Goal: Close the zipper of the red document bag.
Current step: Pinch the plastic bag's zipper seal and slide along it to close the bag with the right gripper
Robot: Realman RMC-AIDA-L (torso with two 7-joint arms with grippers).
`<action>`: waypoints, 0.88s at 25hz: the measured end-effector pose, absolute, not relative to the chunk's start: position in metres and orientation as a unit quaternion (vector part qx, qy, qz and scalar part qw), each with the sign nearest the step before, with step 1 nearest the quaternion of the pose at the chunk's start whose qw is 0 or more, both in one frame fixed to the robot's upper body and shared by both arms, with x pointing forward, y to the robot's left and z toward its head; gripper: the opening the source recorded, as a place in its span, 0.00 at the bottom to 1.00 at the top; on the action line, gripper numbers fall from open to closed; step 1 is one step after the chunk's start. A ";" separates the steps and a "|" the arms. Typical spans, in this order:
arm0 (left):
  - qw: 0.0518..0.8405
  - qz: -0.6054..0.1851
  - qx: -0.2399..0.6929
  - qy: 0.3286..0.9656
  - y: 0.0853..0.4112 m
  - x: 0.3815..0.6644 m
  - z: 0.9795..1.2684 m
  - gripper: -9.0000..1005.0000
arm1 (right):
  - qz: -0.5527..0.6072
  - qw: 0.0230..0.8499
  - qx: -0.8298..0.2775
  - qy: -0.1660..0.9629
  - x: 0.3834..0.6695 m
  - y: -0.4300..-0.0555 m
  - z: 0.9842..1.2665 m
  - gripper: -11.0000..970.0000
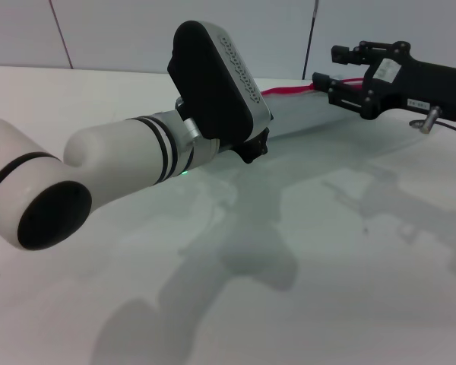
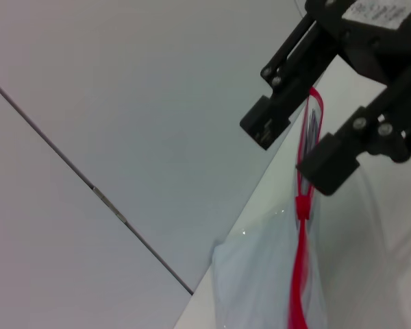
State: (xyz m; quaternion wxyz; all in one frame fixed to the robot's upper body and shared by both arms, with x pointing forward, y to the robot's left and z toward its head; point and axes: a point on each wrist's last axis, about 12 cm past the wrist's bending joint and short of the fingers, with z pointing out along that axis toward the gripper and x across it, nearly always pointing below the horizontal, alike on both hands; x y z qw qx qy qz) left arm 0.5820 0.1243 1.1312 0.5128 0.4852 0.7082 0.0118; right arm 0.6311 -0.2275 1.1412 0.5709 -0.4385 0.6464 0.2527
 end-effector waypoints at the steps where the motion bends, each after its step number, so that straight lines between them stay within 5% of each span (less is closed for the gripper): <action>1: 0.513 0.012 0.485 0.708 0.124 0.582 1.131 0.07 | 0.253 0.569 -0.441 0.646 0.631 -0.226 1.141 0.54; 22: 0.513 0.010 0.491 0.704 0.121 0.581 1.131 0.07 | 0.223 0.546 -0.486 0.645 0.635 -0.211 1.135 0.54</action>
